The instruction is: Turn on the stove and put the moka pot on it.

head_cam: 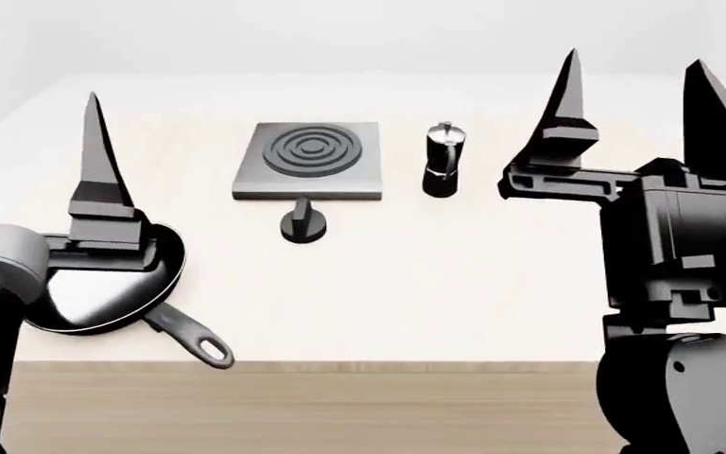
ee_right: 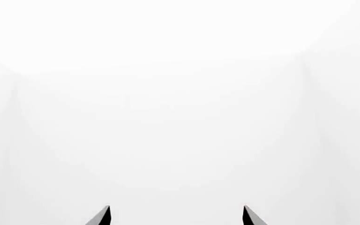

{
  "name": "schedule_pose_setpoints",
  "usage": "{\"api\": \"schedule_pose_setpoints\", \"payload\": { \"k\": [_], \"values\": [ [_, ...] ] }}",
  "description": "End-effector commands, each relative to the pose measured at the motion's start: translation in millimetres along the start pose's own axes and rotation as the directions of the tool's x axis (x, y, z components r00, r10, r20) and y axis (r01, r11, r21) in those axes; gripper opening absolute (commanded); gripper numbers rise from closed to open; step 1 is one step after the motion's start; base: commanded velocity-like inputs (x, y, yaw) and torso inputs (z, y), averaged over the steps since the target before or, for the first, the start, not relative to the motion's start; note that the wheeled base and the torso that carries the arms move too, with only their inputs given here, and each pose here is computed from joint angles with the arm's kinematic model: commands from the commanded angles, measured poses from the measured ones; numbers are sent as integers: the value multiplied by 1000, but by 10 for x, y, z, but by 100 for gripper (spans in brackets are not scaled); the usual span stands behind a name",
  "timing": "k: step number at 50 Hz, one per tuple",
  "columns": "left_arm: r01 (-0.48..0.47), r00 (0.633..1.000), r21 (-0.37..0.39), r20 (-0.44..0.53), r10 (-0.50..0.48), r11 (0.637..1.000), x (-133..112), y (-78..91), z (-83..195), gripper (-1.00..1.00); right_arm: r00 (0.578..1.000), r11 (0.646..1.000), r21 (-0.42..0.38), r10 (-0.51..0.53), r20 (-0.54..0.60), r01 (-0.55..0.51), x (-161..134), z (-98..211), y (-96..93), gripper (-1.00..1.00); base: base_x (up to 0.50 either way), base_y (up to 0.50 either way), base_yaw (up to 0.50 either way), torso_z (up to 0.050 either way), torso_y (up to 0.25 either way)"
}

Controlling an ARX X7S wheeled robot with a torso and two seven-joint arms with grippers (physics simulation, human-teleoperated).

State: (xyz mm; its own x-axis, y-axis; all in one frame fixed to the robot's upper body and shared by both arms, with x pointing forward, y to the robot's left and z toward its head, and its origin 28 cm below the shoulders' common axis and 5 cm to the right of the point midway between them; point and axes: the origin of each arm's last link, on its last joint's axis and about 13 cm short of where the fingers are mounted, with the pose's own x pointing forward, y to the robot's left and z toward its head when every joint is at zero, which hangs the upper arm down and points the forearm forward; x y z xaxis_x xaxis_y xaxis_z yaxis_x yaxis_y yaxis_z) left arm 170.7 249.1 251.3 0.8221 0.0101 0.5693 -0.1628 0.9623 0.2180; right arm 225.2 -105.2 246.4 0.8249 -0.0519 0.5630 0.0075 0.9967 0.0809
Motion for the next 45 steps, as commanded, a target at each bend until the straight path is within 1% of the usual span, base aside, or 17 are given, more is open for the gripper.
{"api": "schedule_pose_setpoints", "payload": {
  "k": [1,6,9,12,14,16,22,29,34,37,39,45],
  "values": [
    [6,1000,-7,-1,-6,1000,-15,8,21,100,1000,1000,2,4,5,-4,0,30,10,100,0,0,0,50,96],
    [5,1000,-8,-6,-5,1000,-21,11,15,100,1000,1000,4,6,3,-6,-6,15,15,100,0,0,0,50,96],
    [-9,1000,-2,-27,9,1000,-26,3,-26,100,1000,1000,1,6,3,-6,-5,3,14,100,0,0,0,50,96],
    [-3,1000,-18,-11,3,1000,-42,-3,-30,100,1000,1000,-5,9,6,-9,-15,6,18,100,0,0,0,50,96],
    [-12,1000,-17,-16,11,1000,-47,-3,-42,100,1000,1000,-7,9,15,-9,-24,1,13,100,0,0,0,0,0],
    [-12,1000,-16,-17,12,1000,-47,-6,-46,100,1000,999,-33,15,25,-14,-27,-1,10,100,0,0,0,0,0],
    [-14,1000,-19,-16,14,1000,-46,-10,-44,100,1000,999,-34,15,17,-14,-31,-16,21,100,0,25,0,0,0],
    [-13,1000,-17,-18,13,1000,-50,-9,-33,100,1000,999,-29,17,15,-17,-59,-51,17,100,0,304,0,0,0],
    [-12,1000,-16,-18,11,1000,-42,-9,-28,100,1000,999,-26,19,12,-19,-35,-14,24,100,0,359,0,0,0],
    [-13,1000,-17,-19,13,1000,-49,-9,-34,100,1000,1000,-24,19,12,-19,-59,-55,20,100,0,318,0,0,0],
    [-13,1000,-17,-19,12,1000,-47,-8,-27,100,1000,1000,-22,19,14,-19,-31,-8,24,100,0,309,0,0,0],
    [-11,1000,-19,-21,11,1000,-41,-10,-25,100,1000,1000,-19,21,3,-21,-68,-74,19,100,0,238,0,0,0]
  ]
}}
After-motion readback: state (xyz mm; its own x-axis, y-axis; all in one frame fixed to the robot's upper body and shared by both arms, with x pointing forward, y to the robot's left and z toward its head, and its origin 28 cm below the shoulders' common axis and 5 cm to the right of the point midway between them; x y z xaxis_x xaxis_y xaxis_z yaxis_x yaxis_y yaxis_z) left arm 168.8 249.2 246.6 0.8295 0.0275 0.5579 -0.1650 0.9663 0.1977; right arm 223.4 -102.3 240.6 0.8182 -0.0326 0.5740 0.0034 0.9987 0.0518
